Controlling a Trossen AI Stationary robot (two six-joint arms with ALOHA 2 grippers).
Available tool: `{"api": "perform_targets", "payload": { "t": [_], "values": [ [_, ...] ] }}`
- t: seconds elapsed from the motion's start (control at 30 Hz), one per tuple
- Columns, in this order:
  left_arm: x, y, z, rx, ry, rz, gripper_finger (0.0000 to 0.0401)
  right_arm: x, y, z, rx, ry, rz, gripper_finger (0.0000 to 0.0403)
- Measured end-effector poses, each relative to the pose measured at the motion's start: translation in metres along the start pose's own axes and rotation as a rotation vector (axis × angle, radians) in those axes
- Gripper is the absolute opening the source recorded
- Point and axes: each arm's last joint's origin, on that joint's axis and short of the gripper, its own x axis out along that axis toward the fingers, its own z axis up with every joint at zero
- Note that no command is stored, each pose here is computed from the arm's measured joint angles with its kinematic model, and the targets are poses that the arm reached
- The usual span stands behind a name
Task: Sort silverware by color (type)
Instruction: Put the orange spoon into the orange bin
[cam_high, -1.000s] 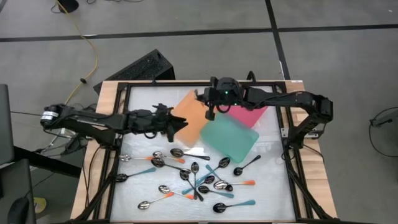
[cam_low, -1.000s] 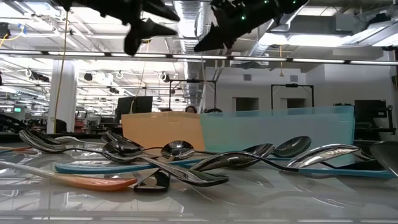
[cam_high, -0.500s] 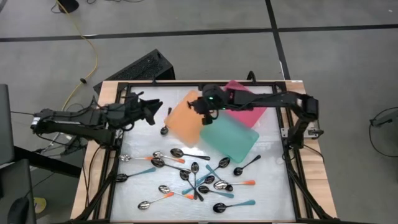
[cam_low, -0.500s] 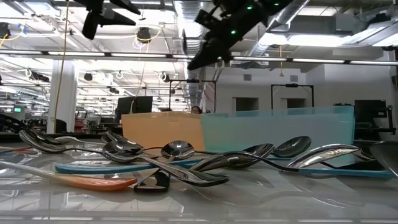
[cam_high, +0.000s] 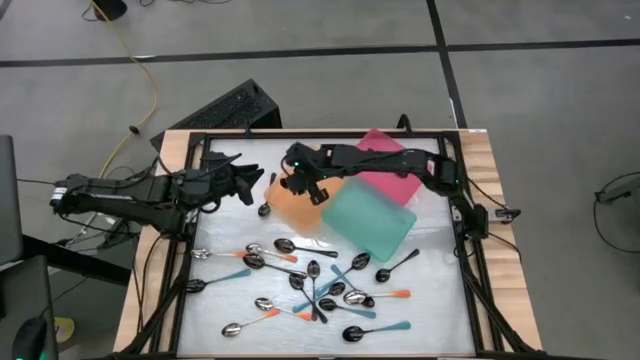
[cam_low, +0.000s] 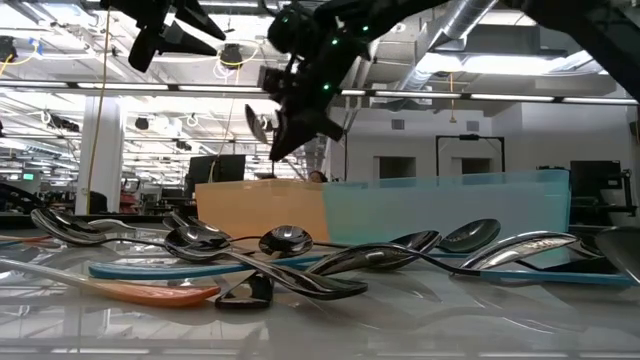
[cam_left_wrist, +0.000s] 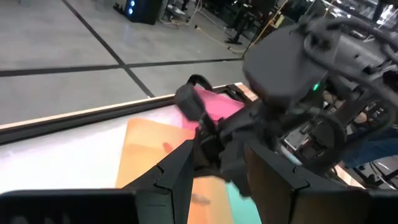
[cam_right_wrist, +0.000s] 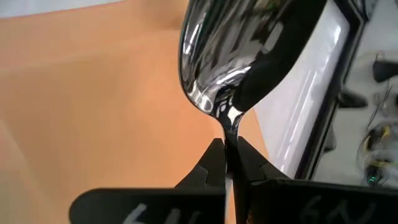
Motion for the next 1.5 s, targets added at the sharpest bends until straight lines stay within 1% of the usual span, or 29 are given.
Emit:
{"api": "perform_targets", "payload": {
  "t": [0.1,0.17,0.33,0.43,0.5,0.67,0.73,0.87,1.0,1.1,1.2,1.4,1.5],
  "values": [
    [0.0,0.001,-0.001,0.009,0.011,0.008,0.0126,0.013,0.006,-0.002,-0.096,0.06,0.0,0.0008],
    [0.0,0.002,-0.002,0.016,0.018,0.013,0.0126,0.023,0.012,-0.004,-0.153,0.097,0.021,0.0008],
    [0.0,0.003,-0.004,0.027,0.032,0.025,0.0126,0.039,0.021,-0.005,-0.234,0.123,0.055,0.0007],
    [0.0,0.003,-0.004,0.03,0.034,0.028,0.0126,0.045,0.027,-0.008,-0.241,0.143,0.087,0.0007],
    [0.0,0.004,-0.004,0.033,0.038,0.031,0.0126,0.053,0.027,-0.007,-0.243,0.13,0.068,0.0007],
    [0.0,0.004,-0.005,0.04,0.043,0.04,0.0126,0.06,0.032,-0.012,-0.239,0.142,0.11,0.0007],
    [0.0,0.005,-0.005,0.044,0.047,0.044,0.0126,0.061,0.034,-0.013,-0.245,0.149,0.131,0.0007],
    [0.0,0.005,-0.006,0.047,0.048,0.048,0.0126,0.062,0.032,-0.011,-0.239,0.109,0.121,0.0007],
    [0.0,0.005,-0.006,0.047,0.048,0.048,0.0126,0.063,0.027,-0.014,-0.223,0.099,0.109,0.0007],
    [0.0,0.005,-0.006,0.047,0.048,0.048,0.0126,0.063,0.026,-0.019,-0.213,0.097,0.135,0.0007],
    [0.0,0.006,-0.006,0.053,0.054,0.053,0.0126,0.063,0.024,-0.021,-0.203,0.065,0.165,0.0007],
    [0.0,0.006,-0.007,0.058,0.06,0.058,0.0126,0.064,0.023,-0.025,-0.189,0.055,0.184,0.0009],
    [0.0,0.006,-0.007,0.058,0.06,0.058,0.0126,0.066,0.026,-0.028,-0.196,0.056,0.202,0.001]
  ]
}}
